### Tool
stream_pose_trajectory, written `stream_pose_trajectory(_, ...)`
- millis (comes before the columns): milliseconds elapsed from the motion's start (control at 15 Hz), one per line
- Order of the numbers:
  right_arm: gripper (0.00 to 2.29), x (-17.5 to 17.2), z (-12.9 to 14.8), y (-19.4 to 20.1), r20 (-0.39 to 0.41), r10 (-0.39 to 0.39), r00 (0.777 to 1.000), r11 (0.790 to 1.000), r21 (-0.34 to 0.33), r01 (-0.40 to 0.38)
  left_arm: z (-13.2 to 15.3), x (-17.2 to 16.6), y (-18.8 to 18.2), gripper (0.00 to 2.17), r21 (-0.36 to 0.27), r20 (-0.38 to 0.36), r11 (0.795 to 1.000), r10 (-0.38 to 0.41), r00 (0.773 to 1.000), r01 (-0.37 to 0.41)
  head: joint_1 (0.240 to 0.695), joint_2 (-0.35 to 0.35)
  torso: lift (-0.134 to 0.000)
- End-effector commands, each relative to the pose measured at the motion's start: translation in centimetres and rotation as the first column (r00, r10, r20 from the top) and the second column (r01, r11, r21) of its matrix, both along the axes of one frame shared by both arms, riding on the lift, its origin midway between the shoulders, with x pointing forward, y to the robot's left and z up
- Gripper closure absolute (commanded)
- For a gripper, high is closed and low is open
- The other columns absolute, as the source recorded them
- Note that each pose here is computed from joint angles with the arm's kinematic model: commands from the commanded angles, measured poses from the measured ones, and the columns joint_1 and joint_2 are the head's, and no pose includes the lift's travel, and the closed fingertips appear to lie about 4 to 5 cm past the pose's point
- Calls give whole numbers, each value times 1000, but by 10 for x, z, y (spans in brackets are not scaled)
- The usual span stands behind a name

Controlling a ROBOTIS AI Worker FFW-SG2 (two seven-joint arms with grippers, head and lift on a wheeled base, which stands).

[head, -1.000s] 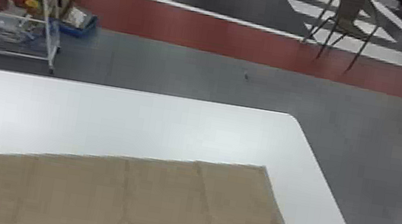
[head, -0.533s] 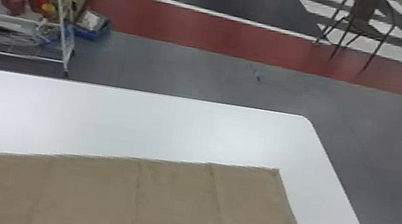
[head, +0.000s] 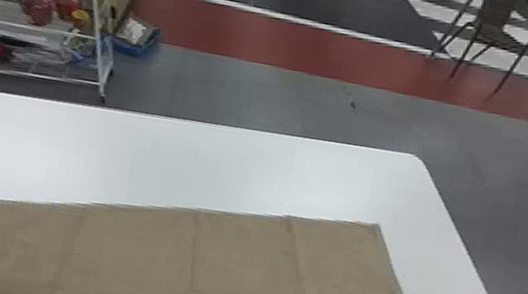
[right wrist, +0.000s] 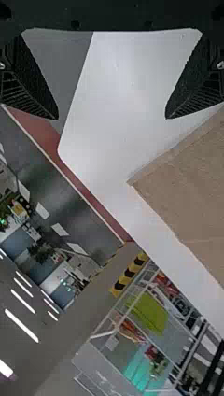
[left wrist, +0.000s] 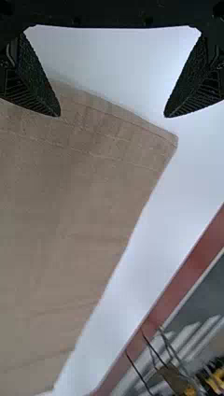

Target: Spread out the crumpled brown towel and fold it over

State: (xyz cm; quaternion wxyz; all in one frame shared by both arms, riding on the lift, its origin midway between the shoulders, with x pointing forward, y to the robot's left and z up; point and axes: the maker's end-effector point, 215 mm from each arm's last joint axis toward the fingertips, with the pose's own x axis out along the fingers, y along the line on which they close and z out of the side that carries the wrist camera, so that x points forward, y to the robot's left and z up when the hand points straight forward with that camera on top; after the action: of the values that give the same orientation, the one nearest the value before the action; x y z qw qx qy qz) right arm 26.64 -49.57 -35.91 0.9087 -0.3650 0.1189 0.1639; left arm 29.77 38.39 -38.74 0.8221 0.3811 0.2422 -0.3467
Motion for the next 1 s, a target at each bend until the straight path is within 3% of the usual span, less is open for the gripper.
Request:
stream_pose_trajectory(0, 33, 24, 14, -11, -8, -115, 993, 983, 145, 114, 20, 20, 2, 76, -188, 78, 980, 84, 993, -68, 695, -230, -122)
stream_pose_trajectory(67, 33, 35, 17, -11, -23, -151, 988, 969, 197, 153, 29, 30, 4, 76, -259, 113, 962, 121, 986, -88, 695, -237, -122)
stream_pose_trajectory(267, 33, 64, 24, -1, -95, -186, 978, 926, 316, 207, 32, 63, -5, 90, -301, 101, 949, 127, 987, -92, 695, -215, -122)
stream_pose_trajectory(400, 33, 76, 32, 12, -83, -167, 983, 927, 327, 185, 33, 95, 9, 171, -347, 30, 920, 207, 978, -184, 695, -205, -122)
stream_pose_trajectory(533, 33, 77, 30, 18, -89, -153, 984, 928, 329, 174, 17, 122, 1, 211, -429, -82, 866, 247, 966, -258, 695, -159, -122)
stream_pose_trajectory(600, 33, 75, 28, 17, -94, -155, 983, 928, 327, 178, 5, 130, -2, 211, -435, -142, 854, 247, 959, -285, 695, -145, -122)
stream_pose_trajectory(800, 33, 66, 24, 8, -109, -171, 979, 926, 322, 197, -21, 150, -4, 215, -378, -213, 873, 241, 947, -307, 695, -142, -122)
stream_pose_trajectory(867, 33, 62, 22, 4, -113, -177, 978, 924, 324, 205, -29, 151, -4, 211, -383, -254, 860, 254, 933, -338, 695, -149, -122)
stream_pose_trajectory(933, 33, 60, 22, 3, -113, -179, 977, 925, 320, 206, -34, 152, -3, 188, -395, -303, 834, 277, 912, -385, 695, -154, -122)
